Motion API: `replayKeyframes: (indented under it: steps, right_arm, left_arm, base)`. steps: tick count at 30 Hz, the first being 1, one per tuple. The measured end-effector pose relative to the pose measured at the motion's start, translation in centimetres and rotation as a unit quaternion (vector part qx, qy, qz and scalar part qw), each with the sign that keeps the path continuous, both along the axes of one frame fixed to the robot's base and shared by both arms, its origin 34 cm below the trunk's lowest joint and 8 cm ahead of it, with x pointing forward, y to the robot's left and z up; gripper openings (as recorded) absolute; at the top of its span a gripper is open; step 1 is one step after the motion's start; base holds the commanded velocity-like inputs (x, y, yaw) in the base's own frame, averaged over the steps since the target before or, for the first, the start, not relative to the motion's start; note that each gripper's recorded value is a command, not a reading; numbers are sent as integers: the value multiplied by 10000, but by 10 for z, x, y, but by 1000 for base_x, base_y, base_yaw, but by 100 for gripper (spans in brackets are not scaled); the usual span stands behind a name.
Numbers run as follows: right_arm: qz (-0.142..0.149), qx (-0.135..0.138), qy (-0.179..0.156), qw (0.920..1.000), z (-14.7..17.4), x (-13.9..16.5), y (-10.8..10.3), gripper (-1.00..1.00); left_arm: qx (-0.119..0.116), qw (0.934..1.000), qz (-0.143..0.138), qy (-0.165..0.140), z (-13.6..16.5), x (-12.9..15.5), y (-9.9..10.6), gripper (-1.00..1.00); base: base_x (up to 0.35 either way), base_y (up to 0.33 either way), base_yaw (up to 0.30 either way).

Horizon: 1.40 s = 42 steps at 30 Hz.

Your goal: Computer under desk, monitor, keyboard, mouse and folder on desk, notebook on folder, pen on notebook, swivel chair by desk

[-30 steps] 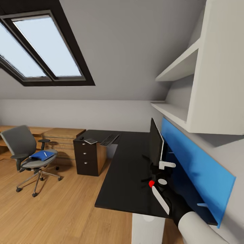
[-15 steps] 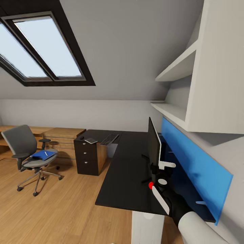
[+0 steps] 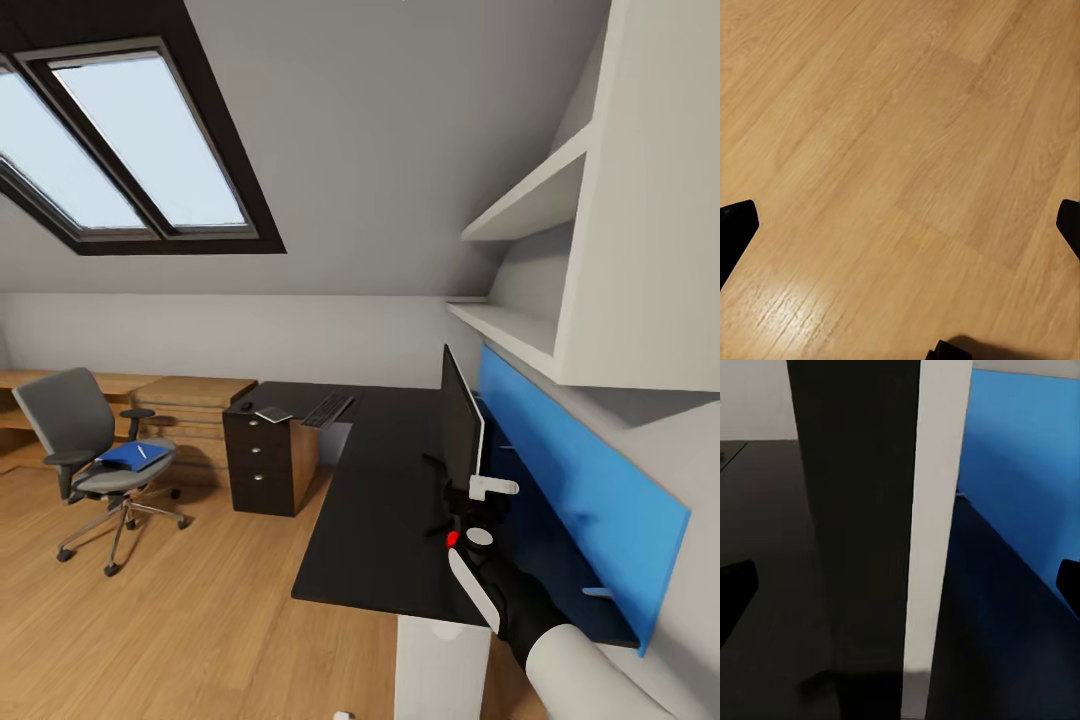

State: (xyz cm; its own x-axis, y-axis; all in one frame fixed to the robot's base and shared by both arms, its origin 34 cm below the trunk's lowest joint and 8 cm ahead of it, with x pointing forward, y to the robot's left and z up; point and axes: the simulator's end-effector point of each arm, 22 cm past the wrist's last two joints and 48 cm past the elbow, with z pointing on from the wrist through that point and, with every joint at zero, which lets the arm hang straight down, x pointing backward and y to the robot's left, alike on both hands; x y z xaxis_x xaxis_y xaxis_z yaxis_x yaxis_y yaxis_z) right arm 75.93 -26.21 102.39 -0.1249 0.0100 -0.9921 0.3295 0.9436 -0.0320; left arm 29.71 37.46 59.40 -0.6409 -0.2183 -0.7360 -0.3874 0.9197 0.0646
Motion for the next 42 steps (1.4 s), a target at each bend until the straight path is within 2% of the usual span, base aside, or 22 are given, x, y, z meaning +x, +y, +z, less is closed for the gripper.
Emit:
replayKeyframes:
  steps: [17,42]
  right_arm:
    - [-9,-4,-1,10000,0,0,-1,100]
    - [-3,2,2,10000,0,0,0,100]
  left_arm:
    - [1,10000,1,0,0,0,0,100]
    - [-4,10000,-6,-1,0,0,0,100]
  base:
    - [0,110,0]
    - [0,27,0]
